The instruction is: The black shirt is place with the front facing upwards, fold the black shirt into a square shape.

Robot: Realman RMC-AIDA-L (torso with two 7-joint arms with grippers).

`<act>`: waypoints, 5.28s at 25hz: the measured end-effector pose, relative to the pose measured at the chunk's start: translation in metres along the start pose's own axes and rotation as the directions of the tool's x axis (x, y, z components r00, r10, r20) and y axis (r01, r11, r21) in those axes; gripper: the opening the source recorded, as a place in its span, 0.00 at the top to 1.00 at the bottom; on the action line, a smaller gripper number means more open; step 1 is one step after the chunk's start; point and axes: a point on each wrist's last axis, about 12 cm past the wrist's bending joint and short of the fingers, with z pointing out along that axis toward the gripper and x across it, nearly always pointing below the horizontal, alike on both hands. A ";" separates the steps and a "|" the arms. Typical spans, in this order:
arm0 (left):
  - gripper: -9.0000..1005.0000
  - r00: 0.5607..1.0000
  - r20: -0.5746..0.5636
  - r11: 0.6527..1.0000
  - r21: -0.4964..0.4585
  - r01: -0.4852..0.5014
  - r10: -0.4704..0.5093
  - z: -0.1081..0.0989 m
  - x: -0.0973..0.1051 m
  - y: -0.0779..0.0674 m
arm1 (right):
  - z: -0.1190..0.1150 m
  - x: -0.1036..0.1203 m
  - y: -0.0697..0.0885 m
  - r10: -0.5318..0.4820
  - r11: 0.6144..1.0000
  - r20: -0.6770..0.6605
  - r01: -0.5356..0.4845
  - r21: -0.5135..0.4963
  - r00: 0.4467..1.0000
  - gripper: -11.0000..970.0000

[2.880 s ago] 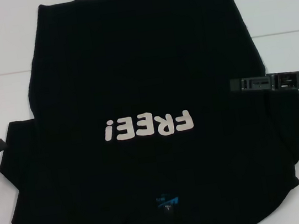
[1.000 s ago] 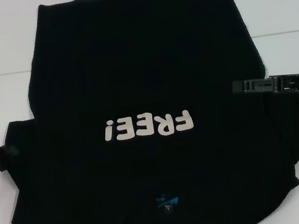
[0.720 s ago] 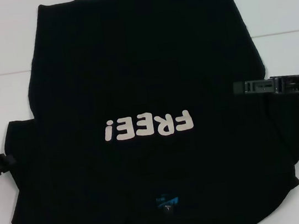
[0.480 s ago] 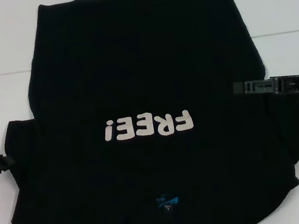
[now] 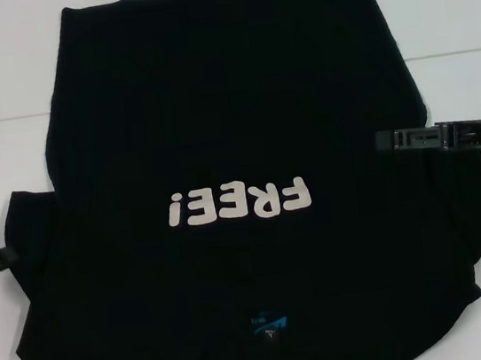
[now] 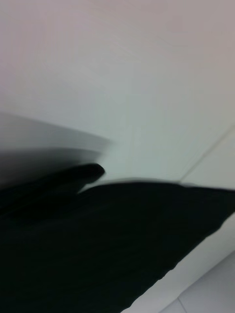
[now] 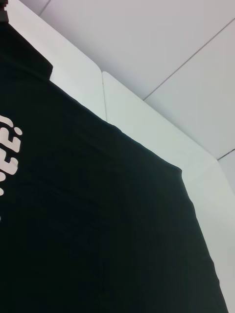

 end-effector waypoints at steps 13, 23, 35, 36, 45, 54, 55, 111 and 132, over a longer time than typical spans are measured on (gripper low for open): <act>0.95 0.996 0.011 0.986 -0.145 -0.082 0.085 -0.022 -0.036 0.007 | 0.000 0.000 0.000 0.000 1.000 0.000 0.000 -0.001 1.000 0.04; 0.95 0.991 0.005 0.973 -0.194 -0.129 0.132 -0.025 -0.057 0.001 | -0.001 0.001 0.000 0.001 1.000 -0.001 -0.001 -0.001 1.000 0.04; 0.95 0.994 0.006 0.967 -0.233 -0.104 0.108 -0.024 -0.058 0.002 | -0.001 0.002 -0.001 0.001 1.000 -0.001 -0.001 0.001 1.000 0.04; 0.95 0.994 0.004 0.967 -0.234 -0.103 0.107 -0.024 -0.057 0.002 | -0.001 0.001 -0.001 0.001 1.000 -0.001 -0.001 0.000 1.000 0.04; 0.95 0.995 -0.004 0.983 -0.157 -0.094 0.095 -0.020 -0.049 -0.006 | 0.000 -0.001 0.001 -0.005 1.000 0.001 0.005 -0.002 1.000 0.04; 0.95 0.988 -0.050 0.981 0.137 -0.136 0.144 -0.011 -0.051 -0.065 | 0.000 -0.002 0.001 -0.009 1.000 0.002 0.009 -0.003 1.000 0.04; 0.95 0.987 -0.064 0.979 0.155 -0.134 0.145 -0.006 -0.050 -0.070 | 0.000 -0.002 0.001 -0.008 1.000 0.002 0.008 -0.003 1.000 0.04; 0.05 0.857 0.256 0.753 0.409 -0.515 0.448 -0.013 -0.006 -0.052 | -0.072 0.015 -0.047 0.523 0.831 -0.150 -0.463 0.309 0.839 0.04; 0.05 0.863 0.326 0.773 0.397 -0.495 0.386 -0.022 -0.012 -0.047 | -0.040 0.011 -0.039 0.516 0.834 -0.204 -0.434 0.341 0.832 0.27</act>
